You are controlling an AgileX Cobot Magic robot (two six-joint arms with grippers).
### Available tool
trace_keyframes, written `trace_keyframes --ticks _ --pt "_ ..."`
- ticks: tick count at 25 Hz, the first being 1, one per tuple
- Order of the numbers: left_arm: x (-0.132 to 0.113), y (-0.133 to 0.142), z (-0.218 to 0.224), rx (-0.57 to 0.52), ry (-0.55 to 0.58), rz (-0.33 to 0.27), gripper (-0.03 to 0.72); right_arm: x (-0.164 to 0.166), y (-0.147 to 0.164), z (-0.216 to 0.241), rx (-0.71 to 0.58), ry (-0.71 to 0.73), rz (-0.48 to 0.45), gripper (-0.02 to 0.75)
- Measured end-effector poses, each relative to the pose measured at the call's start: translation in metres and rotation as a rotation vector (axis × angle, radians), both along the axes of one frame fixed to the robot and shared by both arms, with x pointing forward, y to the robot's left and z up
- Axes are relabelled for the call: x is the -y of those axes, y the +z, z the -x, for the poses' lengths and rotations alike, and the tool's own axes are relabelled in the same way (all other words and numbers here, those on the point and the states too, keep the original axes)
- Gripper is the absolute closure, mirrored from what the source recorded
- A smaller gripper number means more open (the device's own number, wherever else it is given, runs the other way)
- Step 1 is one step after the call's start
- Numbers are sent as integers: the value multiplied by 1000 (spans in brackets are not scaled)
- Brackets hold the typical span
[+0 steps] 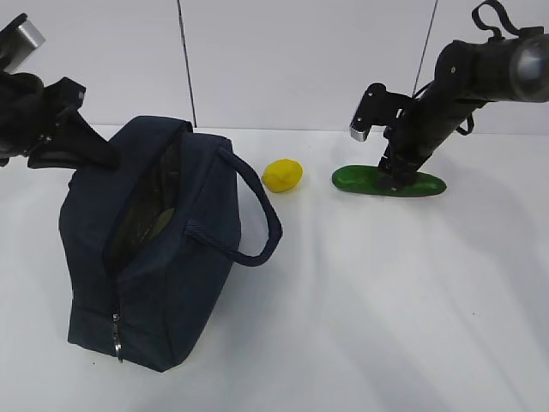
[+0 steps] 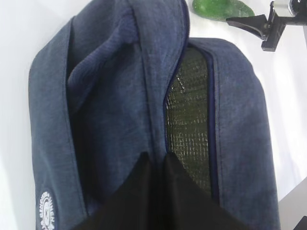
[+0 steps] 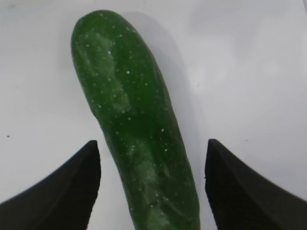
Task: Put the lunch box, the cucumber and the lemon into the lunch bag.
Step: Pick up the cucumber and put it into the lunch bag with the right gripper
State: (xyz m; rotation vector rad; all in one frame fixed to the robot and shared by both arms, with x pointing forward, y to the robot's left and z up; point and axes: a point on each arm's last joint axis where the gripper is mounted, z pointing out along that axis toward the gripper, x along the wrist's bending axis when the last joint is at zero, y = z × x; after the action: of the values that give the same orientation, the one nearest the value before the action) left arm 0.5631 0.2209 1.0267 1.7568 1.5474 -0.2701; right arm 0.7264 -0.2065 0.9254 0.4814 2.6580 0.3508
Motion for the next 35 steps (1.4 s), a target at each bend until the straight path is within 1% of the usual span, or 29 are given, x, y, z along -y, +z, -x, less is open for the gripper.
trace_keyframes --ticks 3,9,16,18,22,26,29,31,34,35 --pt "0 -3 -1 -8 0 0 679 -2 -8 -1 -18 -11 -22 205" --pt "1 -14 -6 -41 3 3 679 -2 -17 -1 -38 -17 -31 206" --pt "2 -15 -7 -42 9 19 679 -2 -25 -1 -55 -18 -28 211" --pt "1 -15 -7 -40 11 18 679 -2 -25 -1 -55 -18 -28 234" --pt "1 -15 -7 -38 12 19 679 -2 -25 0 -60 -18 -28 314" --pt "1 -15 -8 -35 16 18 679 -3 -25 0 -66 -17 -30 358" --pt "1 -14 -8 -34 20 22 679 -4 -22 2 -106 -22 -45 360" --pt "2 -14 -9 -32 28 28 679 -6 -16 2 -147 -34 -74 360" --pt "2 -14 -10 -31 43 45 679 -11 0 2 -178 -52 -127 360" --pt "2 -14 -10 -30 47 48 679 -12 10 2 -185 -65 -150 361"
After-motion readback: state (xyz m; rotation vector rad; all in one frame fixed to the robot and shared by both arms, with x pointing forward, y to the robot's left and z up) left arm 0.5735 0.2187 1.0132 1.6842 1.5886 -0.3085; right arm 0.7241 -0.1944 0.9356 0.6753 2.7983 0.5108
